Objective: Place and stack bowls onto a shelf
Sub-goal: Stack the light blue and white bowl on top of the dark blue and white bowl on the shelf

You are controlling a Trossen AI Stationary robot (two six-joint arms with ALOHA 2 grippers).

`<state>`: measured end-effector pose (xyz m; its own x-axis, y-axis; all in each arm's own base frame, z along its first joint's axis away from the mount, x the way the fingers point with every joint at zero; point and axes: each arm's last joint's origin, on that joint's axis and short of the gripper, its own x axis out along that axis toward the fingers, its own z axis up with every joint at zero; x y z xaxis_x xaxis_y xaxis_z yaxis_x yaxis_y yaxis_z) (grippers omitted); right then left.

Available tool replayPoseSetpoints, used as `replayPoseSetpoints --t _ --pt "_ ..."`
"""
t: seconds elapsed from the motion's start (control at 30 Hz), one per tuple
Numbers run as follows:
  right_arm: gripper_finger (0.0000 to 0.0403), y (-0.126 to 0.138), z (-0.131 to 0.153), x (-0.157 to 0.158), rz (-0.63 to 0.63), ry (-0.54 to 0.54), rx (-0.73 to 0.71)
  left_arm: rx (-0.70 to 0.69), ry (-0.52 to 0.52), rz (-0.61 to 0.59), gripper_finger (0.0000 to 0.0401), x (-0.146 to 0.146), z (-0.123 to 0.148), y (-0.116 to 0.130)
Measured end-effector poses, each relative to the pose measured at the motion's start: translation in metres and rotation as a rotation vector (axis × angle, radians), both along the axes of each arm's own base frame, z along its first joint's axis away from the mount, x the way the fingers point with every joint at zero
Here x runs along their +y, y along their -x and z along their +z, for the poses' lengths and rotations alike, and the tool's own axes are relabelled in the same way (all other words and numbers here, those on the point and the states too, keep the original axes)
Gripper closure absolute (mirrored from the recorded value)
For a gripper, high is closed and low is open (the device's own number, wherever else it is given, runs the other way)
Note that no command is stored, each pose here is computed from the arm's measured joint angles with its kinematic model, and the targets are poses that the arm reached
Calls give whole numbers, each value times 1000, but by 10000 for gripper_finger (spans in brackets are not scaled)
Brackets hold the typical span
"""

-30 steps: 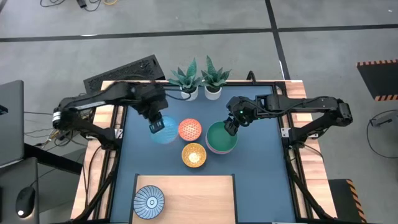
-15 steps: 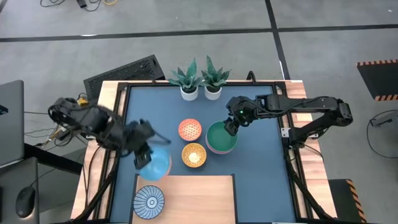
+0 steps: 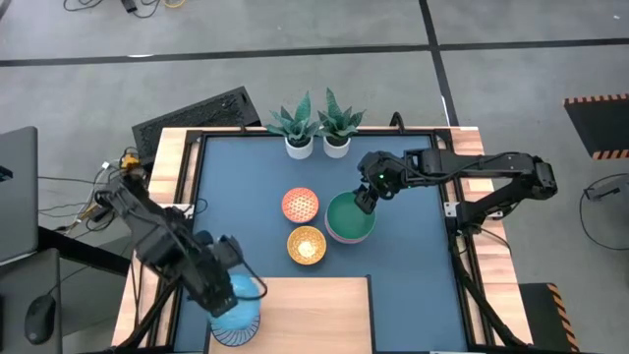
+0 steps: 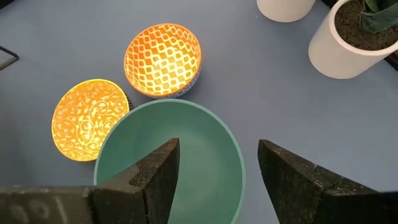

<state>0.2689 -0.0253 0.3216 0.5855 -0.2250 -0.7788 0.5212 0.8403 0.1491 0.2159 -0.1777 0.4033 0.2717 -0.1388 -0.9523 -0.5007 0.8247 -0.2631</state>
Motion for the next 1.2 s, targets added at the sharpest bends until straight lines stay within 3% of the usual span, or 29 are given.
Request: replayPoseSetpoints --t 0.17,0.57,1.2 --pt "159 0 0 0 3 3 -5 20 -20 -3 401 -21 -11 7" --pt "159 -1 1 -1 3 6 -15 -7 -88 7 401 -25 -15 8" --pt "159 -3 4 -13 -46 6 -57 7 -39 -6 401 -35 -28 0"
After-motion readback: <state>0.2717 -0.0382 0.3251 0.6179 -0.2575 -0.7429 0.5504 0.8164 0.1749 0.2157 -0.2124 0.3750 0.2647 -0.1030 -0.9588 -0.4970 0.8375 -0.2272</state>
